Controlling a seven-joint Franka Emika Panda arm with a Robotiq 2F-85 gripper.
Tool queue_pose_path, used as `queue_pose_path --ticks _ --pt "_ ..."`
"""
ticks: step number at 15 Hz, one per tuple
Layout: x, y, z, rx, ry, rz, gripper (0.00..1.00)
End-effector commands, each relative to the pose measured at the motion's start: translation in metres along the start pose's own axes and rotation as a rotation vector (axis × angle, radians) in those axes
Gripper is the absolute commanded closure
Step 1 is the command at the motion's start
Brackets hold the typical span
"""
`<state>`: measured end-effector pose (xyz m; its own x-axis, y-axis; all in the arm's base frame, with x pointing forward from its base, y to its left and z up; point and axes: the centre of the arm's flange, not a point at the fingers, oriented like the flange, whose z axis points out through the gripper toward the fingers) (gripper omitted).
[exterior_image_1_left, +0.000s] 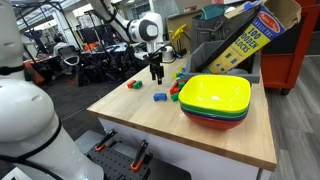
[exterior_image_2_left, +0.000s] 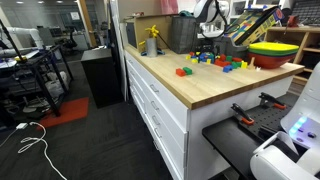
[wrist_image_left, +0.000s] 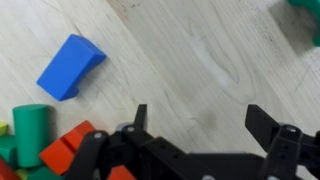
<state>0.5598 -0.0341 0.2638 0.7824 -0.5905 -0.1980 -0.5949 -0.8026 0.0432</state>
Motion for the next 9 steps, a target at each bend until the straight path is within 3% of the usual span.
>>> queue_pose_path --ticks 1,5,9 --pt "-0.010 0.029 -0.026 -0.006 0.014 0.123 0.00" --pt "-0.016 0.056 -0.028 -0.021 -0.008 0.287 0.00" --pt "-0.027 0.081 -0.006 -0.038 -0.043 0.424 0.00"
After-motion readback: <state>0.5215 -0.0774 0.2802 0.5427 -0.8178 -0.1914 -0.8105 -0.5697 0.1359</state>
